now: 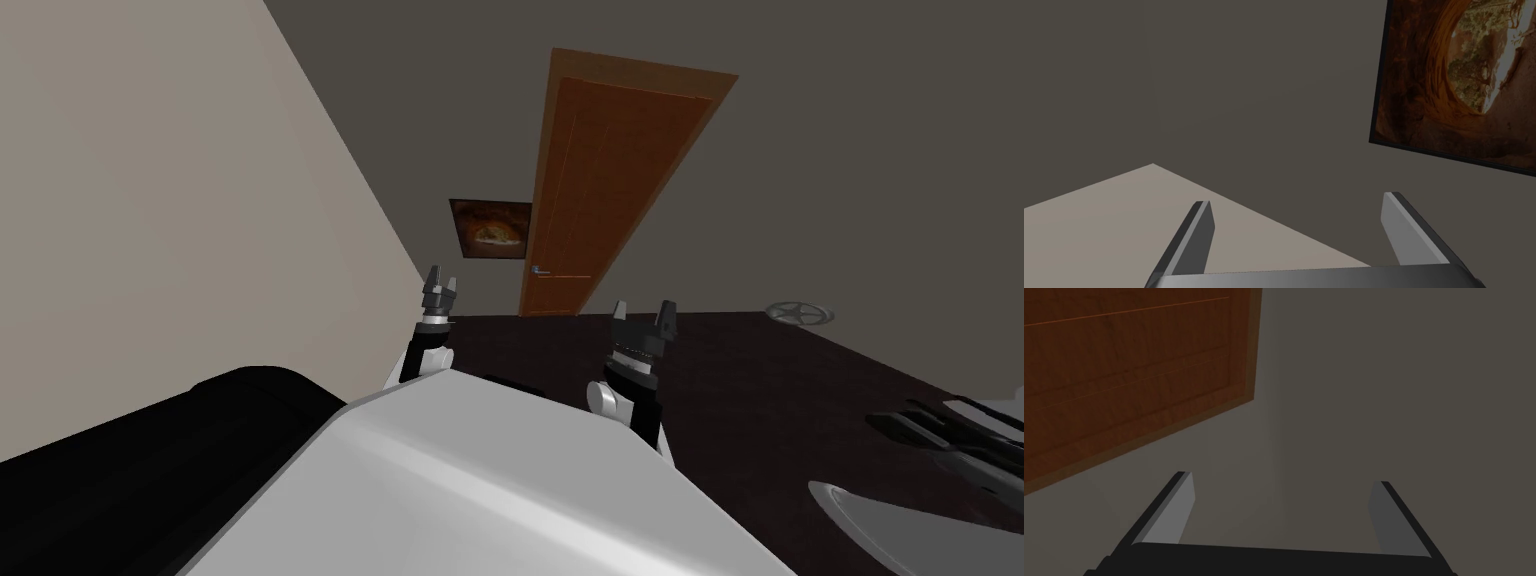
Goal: Pull the door open
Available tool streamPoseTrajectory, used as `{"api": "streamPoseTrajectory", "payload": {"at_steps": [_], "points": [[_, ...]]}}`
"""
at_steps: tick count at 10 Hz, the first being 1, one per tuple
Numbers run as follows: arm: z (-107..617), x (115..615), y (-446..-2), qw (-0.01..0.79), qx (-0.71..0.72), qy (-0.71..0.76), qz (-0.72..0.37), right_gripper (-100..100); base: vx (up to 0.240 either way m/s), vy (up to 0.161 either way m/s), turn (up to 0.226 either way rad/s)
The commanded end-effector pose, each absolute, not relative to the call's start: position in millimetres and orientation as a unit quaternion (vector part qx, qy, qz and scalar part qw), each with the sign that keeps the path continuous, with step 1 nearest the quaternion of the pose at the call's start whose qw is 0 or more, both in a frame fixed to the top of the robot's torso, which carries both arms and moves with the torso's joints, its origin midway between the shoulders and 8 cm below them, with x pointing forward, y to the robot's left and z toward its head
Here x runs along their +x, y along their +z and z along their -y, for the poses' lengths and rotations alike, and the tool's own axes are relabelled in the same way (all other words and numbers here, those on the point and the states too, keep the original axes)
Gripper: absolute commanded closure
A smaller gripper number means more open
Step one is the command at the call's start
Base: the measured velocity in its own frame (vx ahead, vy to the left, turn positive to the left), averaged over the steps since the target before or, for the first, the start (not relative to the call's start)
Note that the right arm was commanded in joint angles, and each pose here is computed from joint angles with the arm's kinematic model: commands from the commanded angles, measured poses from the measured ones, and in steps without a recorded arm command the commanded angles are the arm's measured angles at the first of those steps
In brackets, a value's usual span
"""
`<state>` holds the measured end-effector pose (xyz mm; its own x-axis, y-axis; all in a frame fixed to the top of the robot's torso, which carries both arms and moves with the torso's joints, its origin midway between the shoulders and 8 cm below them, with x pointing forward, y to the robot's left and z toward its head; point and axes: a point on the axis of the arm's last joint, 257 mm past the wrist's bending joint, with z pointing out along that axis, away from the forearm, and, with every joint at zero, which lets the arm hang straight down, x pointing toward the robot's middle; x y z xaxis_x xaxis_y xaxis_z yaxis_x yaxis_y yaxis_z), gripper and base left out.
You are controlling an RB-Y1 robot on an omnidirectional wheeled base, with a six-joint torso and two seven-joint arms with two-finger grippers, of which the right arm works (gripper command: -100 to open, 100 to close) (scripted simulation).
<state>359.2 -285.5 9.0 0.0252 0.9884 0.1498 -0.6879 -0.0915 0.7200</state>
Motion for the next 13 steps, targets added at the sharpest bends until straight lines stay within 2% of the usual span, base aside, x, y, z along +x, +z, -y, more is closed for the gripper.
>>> {"api": "streamPoseTrajectory", "payload": {"at_steps": [1,13], "points": [[285,367,-3,0.633,0.336,0.656,-0.235,-100,0.069,-0.001,0.091],[302,421,-97,0.626,0.378,0.615,-0.294,-100,0.081,-0.008,0.092]]}}
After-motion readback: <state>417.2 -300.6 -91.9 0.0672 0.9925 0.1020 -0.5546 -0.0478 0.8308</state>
